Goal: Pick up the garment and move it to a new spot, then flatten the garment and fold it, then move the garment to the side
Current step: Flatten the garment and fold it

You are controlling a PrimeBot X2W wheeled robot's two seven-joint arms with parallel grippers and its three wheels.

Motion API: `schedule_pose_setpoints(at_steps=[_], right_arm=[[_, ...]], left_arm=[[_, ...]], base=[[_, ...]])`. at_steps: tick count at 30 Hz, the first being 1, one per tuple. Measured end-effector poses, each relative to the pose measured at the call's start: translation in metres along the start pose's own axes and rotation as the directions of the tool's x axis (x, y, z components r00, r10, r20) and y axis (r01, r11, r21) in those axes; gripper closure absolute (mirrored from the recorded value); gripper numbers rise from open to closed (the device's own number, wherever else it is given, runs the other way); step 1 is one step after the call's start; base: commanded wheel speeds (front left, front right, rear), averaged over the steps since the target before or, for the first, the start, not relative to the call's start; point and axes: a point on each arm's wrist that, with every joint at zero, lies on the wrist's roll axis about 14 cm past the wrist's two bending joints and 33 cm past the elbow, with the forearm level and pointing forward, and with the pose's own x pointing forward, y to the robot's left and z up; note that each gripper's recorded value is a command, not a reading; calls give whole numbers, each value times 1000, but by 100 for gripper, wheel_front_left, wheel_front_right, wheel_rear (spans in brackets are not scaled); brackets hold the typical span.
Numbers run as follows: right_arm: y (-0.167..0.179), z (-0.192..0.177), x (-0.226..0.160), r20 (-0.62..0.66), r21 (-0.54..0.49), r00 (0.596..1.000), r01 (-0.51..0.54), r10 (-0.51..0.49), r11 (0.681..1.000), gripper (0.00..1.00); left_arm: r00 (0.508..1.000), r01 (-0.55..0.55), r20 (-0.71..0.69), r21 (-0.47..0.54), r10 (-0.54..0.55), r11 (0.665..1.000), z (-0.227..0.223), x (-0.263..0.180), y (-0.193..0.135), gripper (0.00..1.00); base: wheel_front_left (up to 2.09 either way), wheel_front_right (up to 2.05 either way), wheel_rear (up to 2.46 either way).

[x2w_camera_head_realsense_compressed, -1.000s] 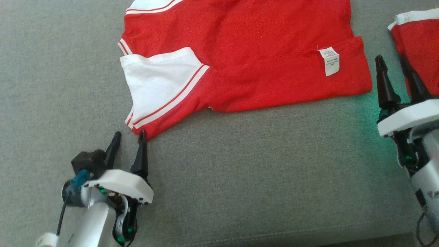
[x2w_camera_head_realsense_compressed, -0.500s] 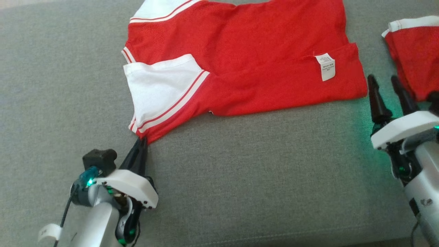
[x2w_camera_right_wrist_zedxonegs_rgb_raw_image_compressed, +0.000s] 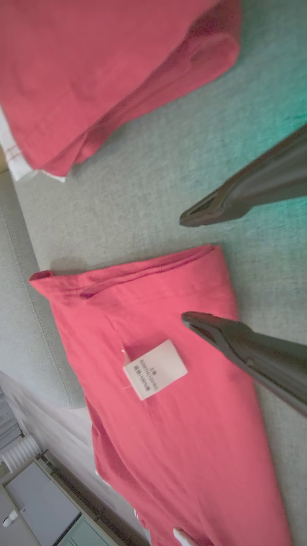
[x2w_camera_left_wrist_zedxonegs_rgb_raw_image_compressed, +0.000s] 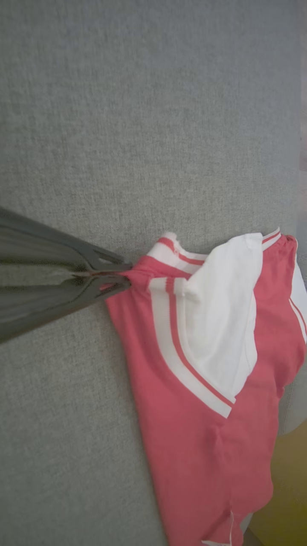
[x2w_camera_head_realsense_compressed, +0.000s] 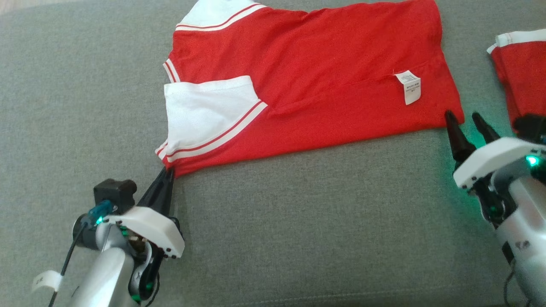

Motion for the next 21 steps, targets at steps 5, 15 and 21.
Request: schedule_pose_setpoints(at_steps=[5,15,21], right_arm=[[12,15,10,24,-31,999,-33,34,999,0],[12,4,18,-29,-70,999,-35,33,997,91],[15,12,16,7,-76,999,-47,48,996,100]], left_arm=[[1000,4,-9,4,-4,1000,-2,1,0,100],[1000,6,-13,8,-6,1000,-2,3,0,100],[1000,10,2,15,-11,1000,1,3,-2,100]], base=[[0,0,0],[0,0,0],[0,0,0]])
